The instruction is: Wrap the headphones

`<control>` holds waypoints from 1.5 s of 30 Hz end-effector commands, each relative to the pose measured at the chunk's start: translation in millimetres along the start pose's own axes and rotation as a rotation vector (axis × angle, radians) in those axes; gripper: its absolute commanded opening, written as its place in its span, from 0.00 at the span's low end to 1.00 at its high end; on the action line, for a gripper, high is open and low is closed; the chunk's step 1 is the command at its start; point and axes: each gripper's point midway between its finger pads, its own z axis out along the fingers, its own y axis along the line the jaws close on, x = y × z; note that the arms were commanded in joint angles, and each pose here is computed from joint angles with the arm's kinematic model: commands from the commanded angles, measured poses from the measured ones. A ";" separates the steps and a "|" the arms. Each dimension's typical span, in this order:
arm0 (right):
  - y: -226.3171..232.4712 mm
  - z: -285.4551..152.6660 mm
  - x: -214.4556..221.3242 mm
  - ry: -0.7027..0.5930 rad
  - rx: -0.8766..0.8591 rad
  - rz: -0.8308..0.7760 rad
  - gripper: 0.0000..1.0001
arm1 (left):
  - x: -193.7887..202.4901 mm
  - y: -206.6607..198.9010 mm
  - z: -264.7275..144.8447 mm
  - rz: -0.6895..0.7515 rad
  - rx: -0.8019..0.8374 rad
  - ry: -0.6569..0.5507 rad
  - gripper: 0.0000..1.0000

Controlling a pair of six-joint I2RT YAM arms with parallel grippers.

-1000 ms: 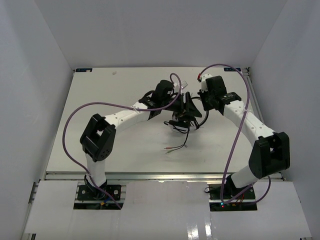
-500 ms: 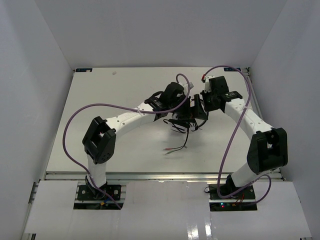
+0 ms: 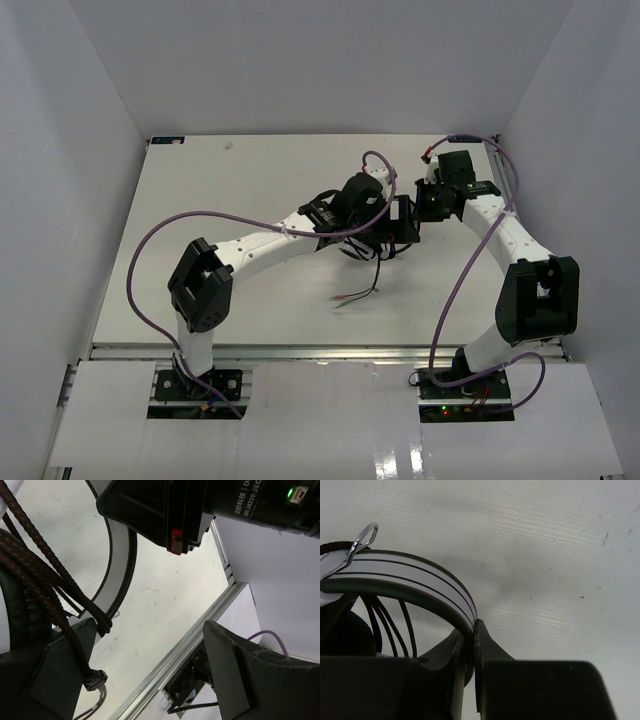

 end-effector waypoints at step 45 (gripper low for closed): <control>-92.6 16.9 -48.9 -0.186 0.250 0.313 0.08 | 31.8 72.6 -163.2 0.290 -0.309 -0.198 0.98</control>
